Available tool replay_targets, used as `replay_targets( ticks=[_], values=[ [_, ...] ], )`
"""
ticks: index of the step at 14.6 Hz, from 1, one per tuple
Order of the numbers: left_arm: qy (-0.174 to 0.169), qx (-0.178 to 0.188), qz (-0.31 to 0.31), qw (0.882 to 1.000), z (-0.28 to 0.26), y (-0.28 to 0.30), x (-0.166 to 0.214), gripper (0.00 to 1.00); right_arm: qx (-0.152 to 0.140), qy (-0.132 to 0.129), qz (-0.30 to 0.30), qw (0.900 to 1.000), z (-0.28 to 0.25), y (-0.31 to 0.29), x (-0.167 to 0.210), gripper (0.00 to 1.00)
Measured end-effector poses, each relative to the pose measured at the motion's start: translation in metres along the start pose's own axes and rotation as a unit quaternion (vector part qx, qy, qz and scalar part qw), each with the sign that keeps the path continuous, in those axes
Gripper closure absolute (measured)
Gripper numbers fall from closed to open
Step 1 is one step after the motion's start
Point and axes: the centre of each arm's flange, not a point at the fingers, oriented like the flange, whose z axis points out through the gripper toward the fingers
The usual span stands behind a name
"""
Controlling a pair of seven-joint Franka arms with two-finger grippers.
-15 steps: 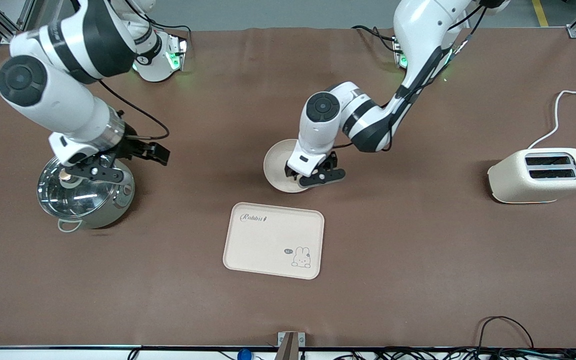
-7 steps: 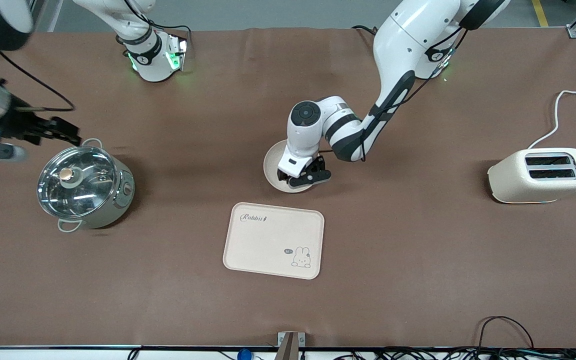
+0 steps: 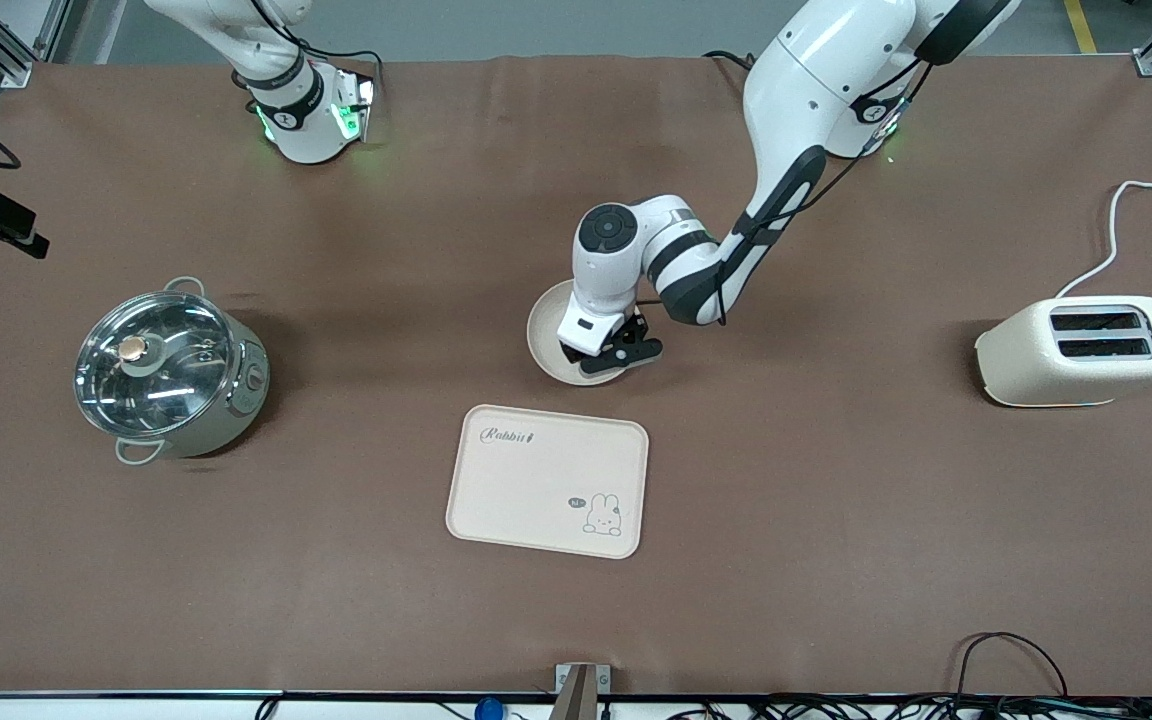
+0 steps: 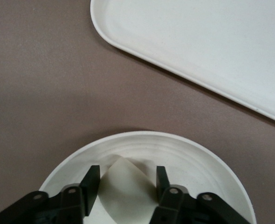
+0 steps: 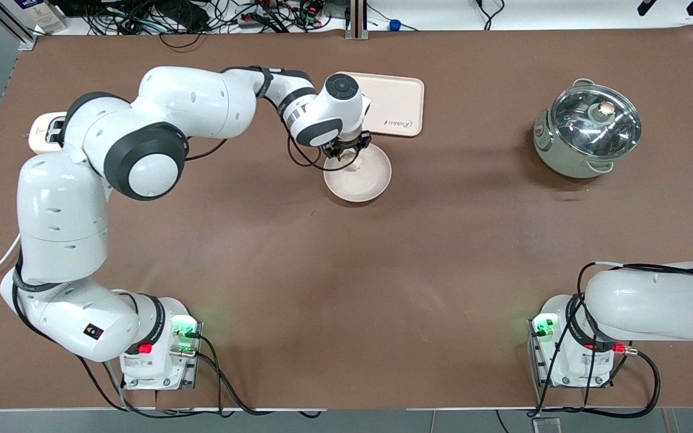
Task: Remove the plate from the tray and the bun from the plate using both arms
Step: 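Lower the left gripper onto the white bun on the plate and grasp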
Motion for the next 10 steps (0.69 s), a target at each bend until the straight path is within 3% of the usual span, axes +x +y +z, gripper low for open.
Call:
replay_targets(
  ticks=[4,7,10],
  values=[
    [0.001,-0.002,-0.006,1.000,-0.003,0.001,0.002,0.87,0.000,-0.007,-0.009,1.000,0.005,-0.026,0.003,0.00],
    [-0.008,0.006,-0.011,1.000,-0.029,-0.003,0.021,0.92,0.000,-0.012,-0.005,1.000,0.009,-0.023,0.005,0.00],
    [-0.043,0.009,0.016,0.999,-0.104,-0.033,0.082,0.93,0.001,-0.011,0.001,1.000,0.010,-0.016,0.005,0.00]
  ],
)
